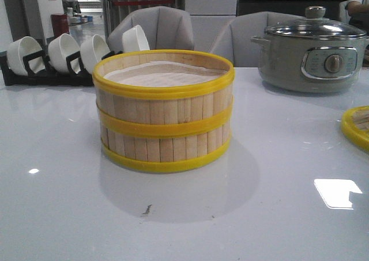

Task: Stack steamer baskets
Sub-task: 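Lower the right gripper and grasp the lid's center knob, then lift the lid with the right gripper over the basket stack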

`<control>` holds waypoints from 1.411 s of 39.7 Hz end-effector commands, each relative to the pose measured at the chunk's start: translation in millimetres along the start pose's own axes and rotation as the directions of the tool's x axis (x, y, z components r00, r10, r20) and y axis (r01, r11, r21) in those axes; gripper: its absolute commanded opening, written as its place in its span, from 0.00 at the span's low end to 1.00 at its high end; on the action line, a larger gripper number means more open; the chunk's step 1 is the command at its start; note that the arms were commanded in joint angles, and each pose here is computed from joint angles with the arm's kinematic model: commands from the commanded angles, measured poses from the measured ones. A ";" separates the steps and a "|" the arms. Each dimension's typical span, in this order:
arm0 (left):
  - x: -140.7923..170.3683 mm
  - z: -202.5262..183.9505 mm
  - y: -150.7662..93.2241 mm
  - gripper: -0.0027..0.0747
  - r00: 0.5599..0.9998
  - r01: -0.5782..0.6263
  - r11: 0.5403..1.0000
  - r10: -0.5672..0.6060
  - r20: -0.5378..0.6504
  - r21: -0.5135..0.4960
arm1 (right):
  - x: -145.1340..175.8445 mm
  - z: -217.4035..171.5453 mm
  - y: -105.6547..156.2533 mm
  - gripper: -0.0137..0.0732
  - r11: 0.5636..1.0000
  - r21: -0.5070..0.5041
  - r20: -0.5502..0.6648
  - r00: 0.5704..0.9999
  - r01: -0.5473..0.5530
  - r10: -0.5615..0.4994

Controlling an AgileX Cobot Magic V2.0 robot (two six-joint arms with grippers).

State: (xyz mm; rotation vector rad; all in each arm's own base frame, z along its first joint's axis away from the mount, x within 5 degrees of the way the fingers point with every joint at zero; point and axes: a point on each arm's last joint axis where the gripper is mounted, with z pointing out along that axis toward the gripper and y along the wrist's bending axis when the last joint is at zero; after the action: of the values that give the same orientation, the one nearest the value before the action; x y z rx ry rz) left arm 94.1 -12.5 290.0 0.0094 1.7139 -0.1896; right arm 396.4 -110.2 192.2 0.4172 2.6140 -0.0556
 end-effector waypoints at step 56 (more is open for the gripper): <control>-16.5 -0.1 -1.2 0.16 0.995 0.013 1.000 -0.013 0.098 0.005 | -23.4 -220.2 316.7 0.22 0.712 -0.354 0.474 0.773 0.606 -0.422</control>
State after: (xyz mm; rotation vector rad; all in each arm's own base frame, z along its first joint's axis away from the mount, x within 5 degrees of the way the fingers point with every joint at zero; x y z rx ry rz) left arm 94.1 -12.5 290.0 0.0094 1.7139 -0.1896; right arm 423.0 201.2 377.3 -0.4737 2.2958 0.2868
